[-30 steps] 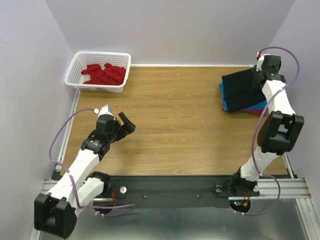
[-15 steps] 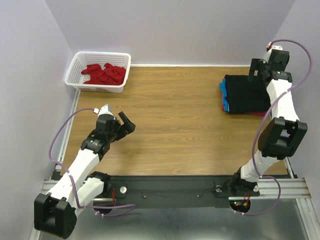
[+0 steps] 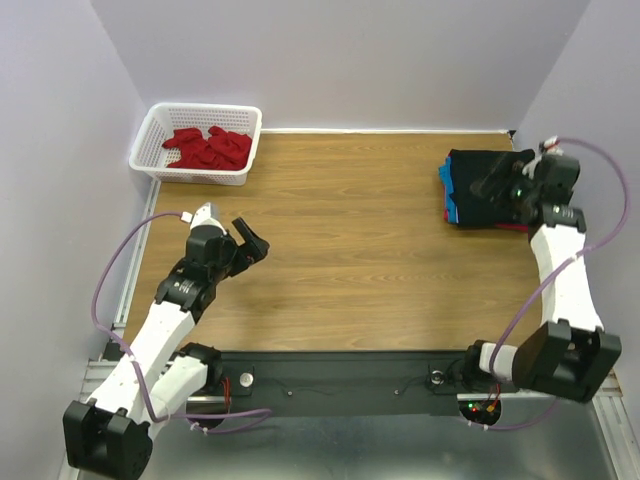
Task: Fold and stack the t-shirts
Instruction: Neatly place the folded tshirt to the corner
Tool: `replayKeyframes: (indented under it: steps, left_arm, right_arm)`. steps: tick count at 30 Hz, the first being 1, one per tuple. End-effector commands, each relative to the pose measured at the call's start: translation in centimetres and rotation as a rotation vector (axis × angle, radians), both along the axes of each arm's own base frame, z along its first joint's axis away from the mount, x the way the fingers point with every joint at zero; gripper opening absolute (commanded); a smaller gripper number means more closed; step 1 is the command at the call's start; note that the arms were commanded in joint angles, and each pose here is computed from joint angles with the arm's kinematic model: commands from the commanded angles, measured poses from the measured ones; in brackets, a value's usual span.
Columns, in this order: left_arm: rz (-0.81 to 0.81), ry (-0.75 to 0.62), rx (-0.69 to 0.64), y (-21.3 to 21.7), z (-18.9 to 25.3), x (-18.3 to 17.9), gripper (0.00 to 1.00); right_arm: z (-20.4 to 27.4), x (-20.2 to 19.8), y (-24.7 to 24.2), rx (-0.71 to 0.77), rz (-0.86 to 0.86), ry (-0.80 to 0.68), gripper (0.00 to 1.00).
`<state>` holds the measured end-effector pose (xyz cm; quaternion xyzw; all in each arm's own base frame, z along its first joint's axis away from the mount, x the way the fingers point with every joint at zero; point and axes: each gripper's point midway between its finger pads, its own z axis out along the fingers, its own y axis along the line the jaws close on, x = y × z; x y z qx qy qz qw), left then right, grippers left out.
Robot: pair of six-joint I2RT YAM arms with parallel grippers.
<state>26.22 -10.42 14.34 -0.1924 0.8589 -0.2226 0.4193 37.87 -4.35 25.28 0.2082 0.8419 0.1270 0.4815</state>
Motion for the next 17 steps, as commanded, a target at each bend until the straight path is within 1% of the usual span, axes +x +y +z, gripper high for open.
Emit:
replayKeyframes:
  steps: [1,2,4,7,8,13,17]
  left_arm:
    - [0.051,-0.076,-0.008,0.7,2.7,0.6,0.98]
    - [0.059,-0.076,-0.012,0.8,2.6,0.4,0.99]
    - [0.071,-0.082,-0.017,1.0,2.5,0.3,0.98]
    - [0.082,-0.077,-0.024,1.1,2.3,0.2,0.98]
    - [0.084,-0.073,-0.024,1.1,2.0,0.1,0.98]
    - [0.096,-0.058,-0.046,1.0,1.3,0.0,0.99]
    - [0.099,-0.056,-0.053,1.0,1.1,-0.1,0.98]
  right_arm:
    - [-2.3,-3.5,2.5,0.14,0.006,0.024,1.0]
    - [-3.8,-4.9,3.2,0.154,0.02,0.047,1.0]
    - [-5.1,-6.2,3.5,0.159,0.017,0.065,1.0]
    - [-6.1,-7.9,3.5,0.165,-0.027,0.059,1.0]
    - [-6.1,-8.2,3.1,0.157,-0.062,0.052,1.0]
    - [-3.3,-9.6,2.3,0.077,-0.097,-0.079,1.0]
    - [-2.0,-10.2,1.9,0.048,-0.123,-0.129,1.0]
